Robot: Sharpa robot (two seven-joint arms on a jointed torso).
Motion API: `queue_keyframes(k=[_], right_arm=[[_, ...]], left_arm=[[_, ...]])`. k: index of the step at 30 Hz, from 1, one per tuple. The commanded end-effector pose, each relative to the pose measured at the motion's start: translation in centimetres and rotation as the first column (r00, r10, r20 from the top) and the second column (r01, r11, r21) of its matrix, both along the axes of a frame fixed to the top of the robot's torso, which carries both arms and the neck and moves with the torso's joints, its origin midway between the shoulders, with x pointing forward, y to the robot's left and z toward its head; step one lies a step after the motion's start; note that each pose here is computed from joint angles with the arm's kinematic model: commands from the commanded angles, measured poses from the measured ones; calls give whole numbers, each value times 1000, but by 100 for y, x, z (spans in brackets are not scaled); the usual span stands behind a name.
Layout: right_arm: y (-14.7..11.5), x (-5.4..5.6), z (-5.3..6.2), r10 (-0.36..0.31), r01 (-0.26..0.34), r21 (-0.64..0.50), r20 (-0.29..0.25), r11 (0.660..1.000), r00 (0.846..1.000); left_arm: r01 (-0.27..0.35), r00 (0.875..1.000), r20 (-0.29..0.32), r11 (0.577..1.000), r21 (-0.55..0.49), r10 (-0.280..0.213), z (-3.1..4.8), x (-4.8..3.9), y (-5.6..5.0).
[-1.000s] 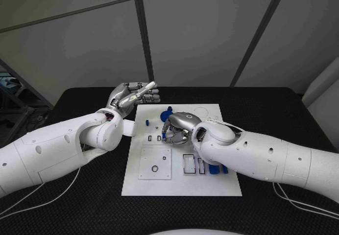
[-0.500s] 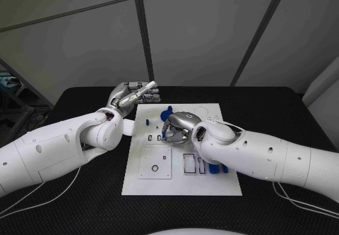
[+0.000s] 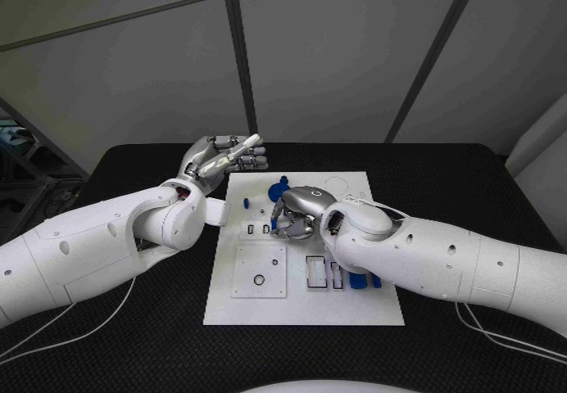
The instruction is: Assemble the parts on the task board
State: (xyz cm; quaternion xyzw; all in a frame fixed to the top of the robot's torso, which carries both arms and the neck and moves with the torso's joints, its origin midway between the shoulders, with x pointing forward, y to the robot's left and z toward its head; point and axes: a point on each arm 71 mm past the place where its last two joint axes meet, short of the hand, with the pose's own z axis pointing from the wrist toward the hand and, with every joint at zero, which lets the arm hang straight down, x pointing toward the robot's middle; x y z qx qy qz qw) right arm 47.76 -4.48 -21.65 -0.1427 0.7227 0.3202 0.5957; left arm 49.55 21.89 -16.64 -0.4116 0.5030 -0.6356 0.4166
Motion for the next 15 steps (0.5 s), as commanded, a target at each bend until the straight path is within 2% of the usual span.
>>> queue_keyframes(k=[1,15], right_arm=[[-19,-4,-64,-6,5,-44,-26,999,1000],[-29,1,-58,-13,13,-39,-18,999,1000]], left_arm=[[13,1000,8,1000,-2,-13,14,-1,-14],[13,1000,7,1000,-1,-13,12,0,-10]])
